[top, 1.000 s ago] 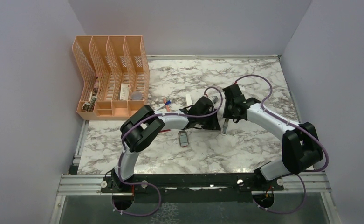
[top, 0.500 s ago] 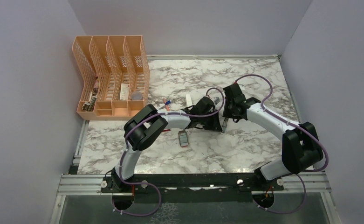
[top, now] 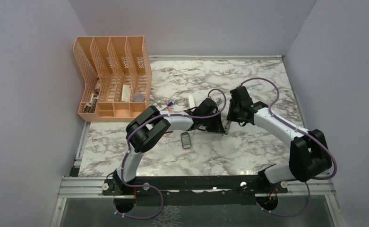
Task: Load the staples into the stapler
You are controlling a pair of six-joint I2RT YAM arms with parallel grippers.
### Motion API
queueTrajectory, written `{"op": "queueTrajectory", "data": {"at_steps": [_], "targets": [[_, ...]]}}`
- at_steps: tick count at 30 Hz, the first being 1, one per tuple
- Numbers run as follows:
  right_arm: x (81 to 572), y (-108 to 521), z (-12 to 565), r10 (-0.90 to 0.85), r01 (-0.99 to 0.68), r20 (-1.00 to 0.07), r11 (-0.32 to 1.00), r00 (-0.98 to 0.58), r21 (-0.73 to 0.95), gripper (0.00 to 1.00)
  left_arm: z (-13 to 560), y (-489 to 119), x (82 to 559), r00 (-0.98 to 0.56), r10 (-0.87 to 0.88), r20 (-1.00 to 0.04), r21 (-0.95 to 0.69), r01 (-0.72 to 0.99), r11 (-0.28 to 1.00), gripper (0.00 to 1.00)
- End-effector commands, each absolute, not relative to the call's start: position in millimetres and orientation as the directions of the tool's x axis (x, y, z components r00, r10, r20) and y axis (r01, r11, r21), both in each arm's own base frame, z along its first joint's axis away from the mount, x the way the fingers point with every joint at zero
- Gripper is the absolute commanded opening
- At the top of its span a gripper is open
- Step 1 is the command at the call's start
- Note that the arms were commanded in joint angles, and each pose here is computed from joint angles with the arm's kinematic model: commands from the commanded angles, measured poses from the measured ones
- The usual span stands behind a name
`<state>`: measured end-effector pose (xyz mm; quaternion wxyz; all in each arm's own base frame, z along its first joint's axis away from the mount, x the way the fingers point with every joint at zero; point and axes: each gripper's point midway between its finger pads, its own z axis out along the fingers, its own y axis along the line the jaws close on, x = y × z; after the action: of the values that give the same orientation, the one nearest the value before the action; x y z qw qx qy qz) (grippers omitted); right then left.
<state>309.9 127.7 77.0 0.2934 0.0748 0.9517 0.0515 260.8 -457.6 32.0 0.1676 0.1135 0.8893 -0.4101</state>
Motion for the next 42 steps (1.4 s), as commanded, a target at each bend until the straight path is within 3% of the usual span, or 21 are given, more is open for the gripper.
{"op": "queueTrajectory", "data": {"at_steps": [1, 20, 35, 42], "targets": [[289.4, 146.6, 82.0, 0.184, 0.062, -0.512, 0.968, -0.839, 0.245, 0.23, 19.2, -459.5, 267.9, -0.921, 0.035, -0.388, -0.674, 0.309, 0.671, 0.10], [244.8, 149.5, 56.1, 0.138, 0.033, -0.451, 0.972, -0.882, 0.233, 0.20, 19.0, -460.4, 268.9, -0.921, 0.044, -0.386, -0.668, 0.312, 0.676, 0.10], [243.3, 134.2, 22.9, 0.117, 0.080, -0.427, 0.991, -0.897, 0.104, 0.20, 34.9, -454.9, 272.5, -0.915, 0.007, -0.403, -0.686, 0.307, 0.660, 0.12], [248.6, 130.2, 15.1, 0.112, 0.094, -0.428, 0.994, -0.897, 0.064, 0.19, 48.4, -436.1, 276.6, -0.885, -0.034, -0.464, -0.656, 0.317, 0.684, 0.14]]}}
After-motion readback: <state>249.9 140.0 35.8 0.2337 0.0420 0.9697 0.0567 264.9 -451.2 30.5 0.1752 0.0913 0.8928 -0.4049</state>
